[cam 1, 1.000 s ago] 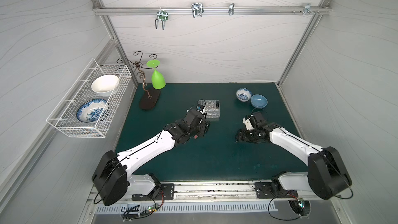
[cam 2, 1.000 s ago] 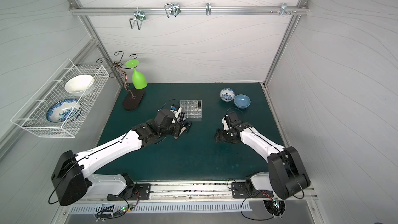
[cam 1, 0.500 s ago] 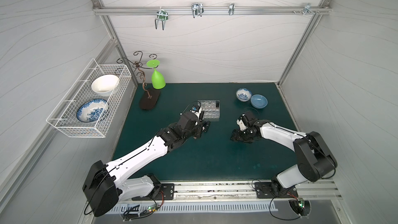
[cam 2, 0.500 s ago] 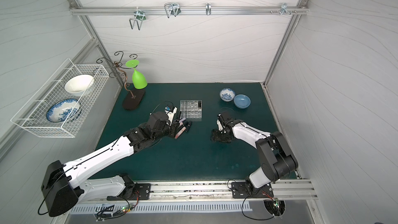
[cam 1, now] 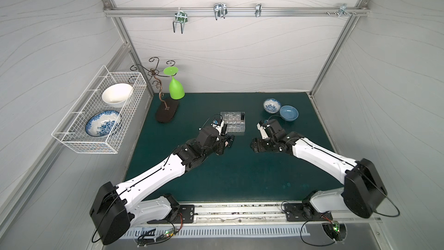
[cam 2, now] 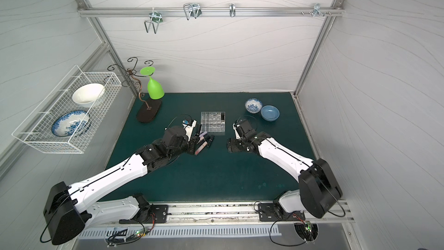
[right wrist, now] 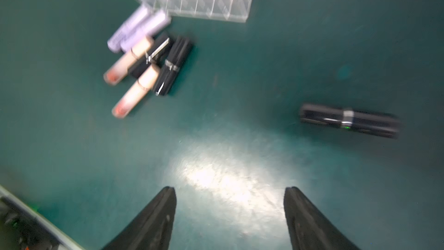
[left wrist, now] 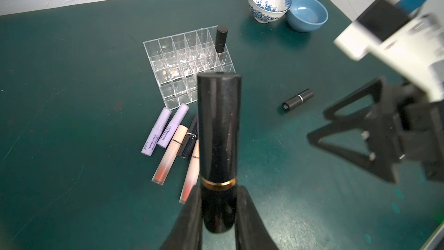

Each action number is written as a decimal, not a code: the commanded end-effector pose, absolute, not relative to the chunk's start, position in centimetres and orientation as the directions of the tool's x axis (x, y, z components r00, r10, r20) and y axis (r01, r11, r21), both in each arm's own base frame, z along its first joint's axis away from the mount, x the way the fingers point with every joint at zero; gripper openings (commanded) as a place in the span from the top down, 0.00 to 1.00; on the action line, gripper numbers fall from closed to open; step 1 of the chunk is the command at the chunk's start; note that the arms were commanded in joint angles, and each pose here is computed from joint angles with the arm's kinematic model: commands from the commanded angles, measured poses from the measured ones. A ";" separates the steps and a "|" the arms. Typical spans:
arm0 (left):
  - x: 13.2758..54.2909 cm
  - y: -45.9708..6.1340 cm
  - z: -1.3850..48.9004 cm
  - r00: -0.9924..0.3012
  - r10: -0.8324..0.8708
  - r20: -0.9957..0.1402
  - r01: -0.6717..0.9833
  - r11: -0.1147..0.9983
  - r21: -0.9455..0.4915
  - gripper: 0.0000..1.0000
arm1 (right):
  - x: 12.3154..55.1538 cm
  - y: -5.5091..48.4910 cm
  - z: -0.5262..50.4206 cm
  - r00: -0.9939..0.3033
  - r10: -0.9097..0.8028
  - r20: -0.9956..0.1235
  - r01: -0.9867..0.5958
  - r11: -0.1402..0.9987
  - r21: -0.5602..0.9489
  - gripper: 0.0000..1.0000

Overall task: Arrange the lipsticks in the organizer
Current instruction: Adjust the lipstick at the center of the board.

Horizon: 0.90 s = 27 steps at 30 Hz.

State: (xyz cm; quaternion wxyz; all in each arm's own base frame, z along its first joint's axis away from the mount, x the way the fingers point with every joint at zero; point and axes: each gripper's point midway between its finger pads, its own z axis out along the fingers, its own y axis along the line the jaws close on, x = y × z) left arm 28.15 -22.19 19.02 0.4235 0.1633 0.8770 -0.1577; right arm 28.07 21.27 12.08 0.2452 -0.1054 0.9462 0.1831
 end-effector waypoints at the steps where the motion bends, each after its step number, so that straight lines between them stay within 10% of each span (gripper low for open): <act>1: 28.7 -23.0 20.9 -0.543 0.105 -0.833 0.439 0.881 -0.176 0.94 | 30.2 17.0 10.6 -0.869 -0.055 -0.492 -0.192 0.953 0.234 0.24; 27: 29.1 -23.5 19.7 -0.558 0.135 -0.819 0.446 0.881 -0.158 0.94 | 44.5 19.6 2.9 -0.861 -0.187 -0.473 -0.236 0.971 0.046 0.31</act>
